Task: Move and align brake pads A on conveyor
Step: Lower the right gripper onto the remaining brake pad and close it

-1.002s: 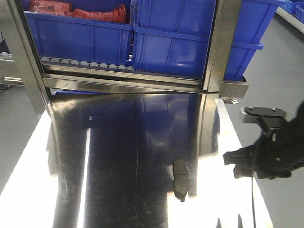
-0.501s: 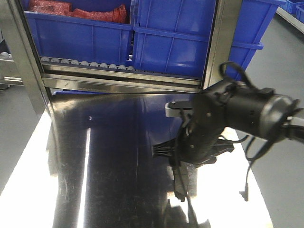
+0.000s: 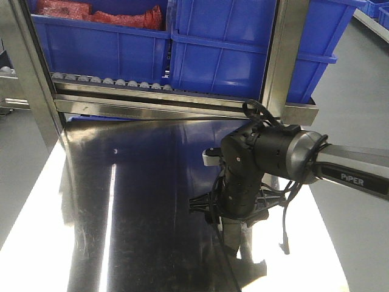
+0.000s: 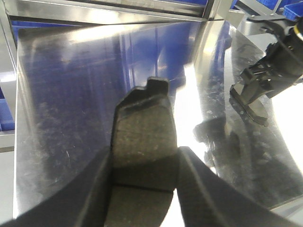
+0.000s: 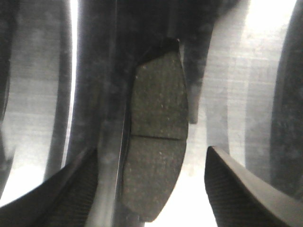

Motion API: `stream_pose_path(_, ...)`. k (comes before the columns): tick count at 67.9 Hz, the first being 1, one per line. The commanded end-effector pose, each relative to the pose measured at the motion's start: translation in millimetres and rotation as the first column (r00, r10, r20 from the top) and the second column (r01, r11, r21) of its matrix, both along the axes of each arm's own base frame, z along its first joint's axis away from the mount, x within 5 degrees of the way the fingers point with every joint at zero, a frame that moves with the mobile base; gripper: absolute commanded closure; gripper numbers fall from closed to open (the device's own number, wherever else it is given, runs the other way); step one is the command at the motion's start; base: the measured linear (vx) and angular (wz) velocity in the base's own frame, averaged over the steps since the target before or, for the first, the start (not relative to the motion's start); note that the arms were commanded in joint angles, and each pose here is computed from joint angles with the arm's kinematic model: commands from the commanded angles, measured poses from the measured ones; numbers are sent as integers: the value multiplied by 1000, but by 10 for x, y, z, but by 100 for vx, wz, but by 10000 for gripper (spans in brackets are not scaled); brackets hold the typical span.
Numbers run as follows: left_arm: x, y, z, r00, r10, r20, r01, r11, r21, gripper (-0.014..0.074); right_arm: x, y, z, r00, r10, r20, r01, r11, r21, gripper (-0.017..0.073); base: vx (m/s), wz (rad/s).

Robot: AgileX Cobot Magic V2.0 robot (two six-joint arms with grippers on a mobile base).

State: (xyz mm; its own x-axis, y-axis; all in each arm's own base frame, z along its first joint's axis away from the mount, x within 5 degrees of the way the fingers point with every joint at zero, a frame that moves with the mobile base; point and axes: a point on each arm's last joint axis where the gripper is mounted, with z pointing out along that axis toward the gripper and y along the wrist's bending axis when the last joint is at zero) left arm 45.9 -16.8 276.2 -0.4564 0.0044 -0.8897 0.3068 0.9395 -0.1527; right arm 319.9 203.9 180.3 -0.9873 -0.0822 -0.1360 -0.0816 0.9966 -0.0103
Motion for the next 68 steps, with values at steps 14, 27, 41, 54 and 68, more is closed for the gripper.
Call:
stream_pose_path(14, 24, -19, 162, 995, -8, 100, 13, 999, -48, 599, 131, 17, 154, 998, 5, 64, -5, 1000, 1, 85, 0, 0)
stream_pose_path(27, 24, -19, 162, 995, -8, 100, 13, 999, -48, 599, 149, 28, 112, 998, 5, 56, -5, 1000, -5, 85, 0, 0)
stream_pose_path(41, 24, -19, 162, 995, -8, 100, 13, 999, -48, 599, 147, 41, 67, 999, -1, 38, 1, 1000, 0, 107, 0, 0)
stream_pose_path(54, 24, -19, 162, 995, -8, 100, 13, 999, -48, 599, 135, 56, 65, 1000, -7, 25, 6, 1000, 18, 270, 0, 0)
stream_pose_path(68, 24, -19, 162, 995, -8, 100, 13, 999, -48, 599, 154, 19, 98, 998, 18, 56, -17, 1000, -21, 552, 0, 0)
